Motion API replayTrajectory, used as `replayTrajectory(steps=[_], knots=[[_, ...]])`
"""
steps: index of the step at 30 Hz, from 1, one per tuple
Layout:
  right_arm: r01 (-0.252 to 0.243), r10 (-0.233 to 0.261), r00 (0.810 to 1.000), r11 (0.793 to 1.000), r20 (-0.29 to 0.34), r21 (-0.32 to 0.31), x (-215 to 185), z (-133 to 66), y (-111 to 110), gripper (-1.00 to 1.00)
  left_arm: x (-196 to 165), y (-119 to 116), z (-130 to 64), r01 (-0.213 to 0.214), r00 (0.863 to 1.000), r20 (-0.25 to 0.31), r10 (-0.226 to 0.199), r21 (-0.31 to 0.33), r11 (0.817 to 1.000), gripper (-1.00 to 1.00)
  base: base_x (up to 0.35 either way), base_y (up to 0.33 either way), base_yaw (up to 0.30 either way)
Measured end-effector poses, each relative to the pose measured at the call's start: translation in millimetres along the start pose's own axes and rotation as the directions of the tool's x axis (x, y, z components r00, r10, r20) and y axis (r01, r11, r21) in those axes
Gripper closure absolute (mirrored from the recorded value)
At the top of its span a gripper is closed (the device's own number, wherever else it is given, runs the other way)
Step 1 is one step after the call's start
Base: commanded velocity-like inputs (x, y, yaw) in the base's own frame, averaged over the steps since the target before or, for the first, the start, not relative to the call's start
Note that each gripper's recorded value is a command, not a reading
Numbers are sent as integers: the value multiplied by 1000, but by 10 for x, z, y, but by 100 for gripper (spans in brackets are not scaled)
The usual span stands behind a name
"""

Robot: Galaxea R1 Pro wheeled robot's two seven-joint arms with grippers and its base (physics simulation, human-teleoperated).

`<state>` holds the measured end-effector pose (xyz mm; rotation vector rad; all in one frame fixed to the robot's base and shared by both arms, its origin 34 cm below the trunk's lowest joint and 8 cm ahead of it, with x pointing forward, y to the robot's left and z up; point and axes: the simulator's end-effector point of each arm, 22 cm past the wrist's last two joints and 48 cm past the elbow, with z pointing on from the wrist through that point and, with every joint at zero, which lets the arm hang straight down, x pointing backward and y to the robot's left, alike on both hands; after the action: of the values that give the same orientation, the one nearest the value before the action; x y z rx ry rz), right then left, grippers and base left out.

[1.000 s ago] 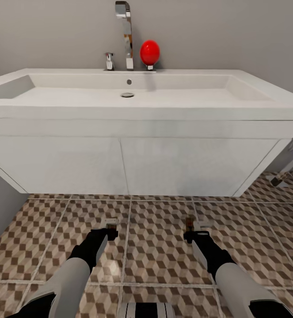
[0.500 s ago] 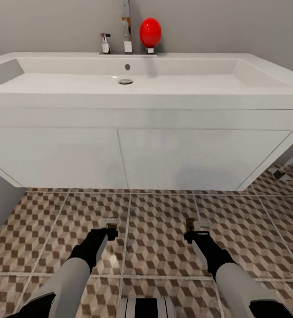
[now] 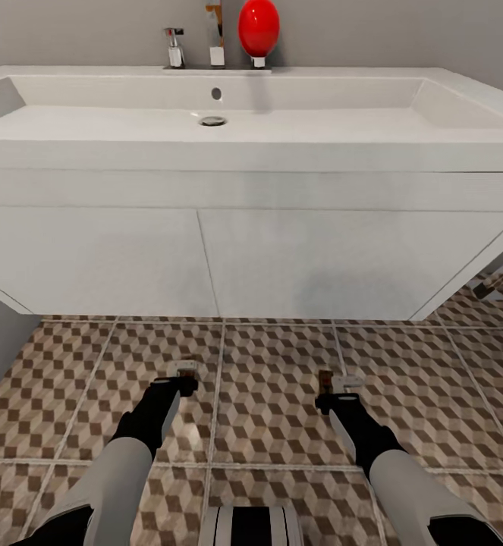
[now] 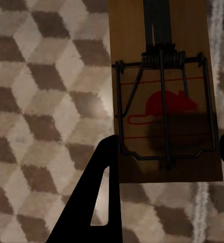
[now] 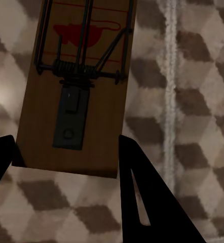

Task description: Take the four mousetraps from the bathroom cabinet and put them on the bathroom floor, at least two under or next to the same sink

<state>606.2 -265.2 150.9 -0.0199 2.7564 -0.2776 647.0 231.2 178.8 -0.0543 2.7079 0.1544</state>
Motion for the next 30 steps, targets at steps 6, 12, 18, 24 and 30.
replayTrajectory(steps=[6, 12, 18, 24, 30], knots=[[3, -3, 1000, 1000, 4, 3, -49, -15, -9, 100, -49, 12, -11, -2, 1000, 11, 2, -4, 1000, 100, 0, 0, 0], [-1, 0, 1000, 1000, 19, 6, -125, -30, -23, 100, -90, -34, -23, -30, 999, 21, 30, -1, 1000, 100, 0, 0, 0], [-1, 0, 1000, 1000, 24, 23, -149, -37, -59, 100, -111, -137, -34, -82, 996, 30, 82, 7, 997, 100, 0, 0, 0], [-1, -1, 1000, 999, 26, 42, -155, -38, -105, 100, -104, -201, -29, -107, 994, 25, 107, 15, 994, 100, 0, 0, 0], [-1, -1, 1000, 999, 27, 45, -158, -39, -111, 100, -61, -364, 32, -136, 990, -22, 138, 49, 989, 100, 0, 0, 0]])
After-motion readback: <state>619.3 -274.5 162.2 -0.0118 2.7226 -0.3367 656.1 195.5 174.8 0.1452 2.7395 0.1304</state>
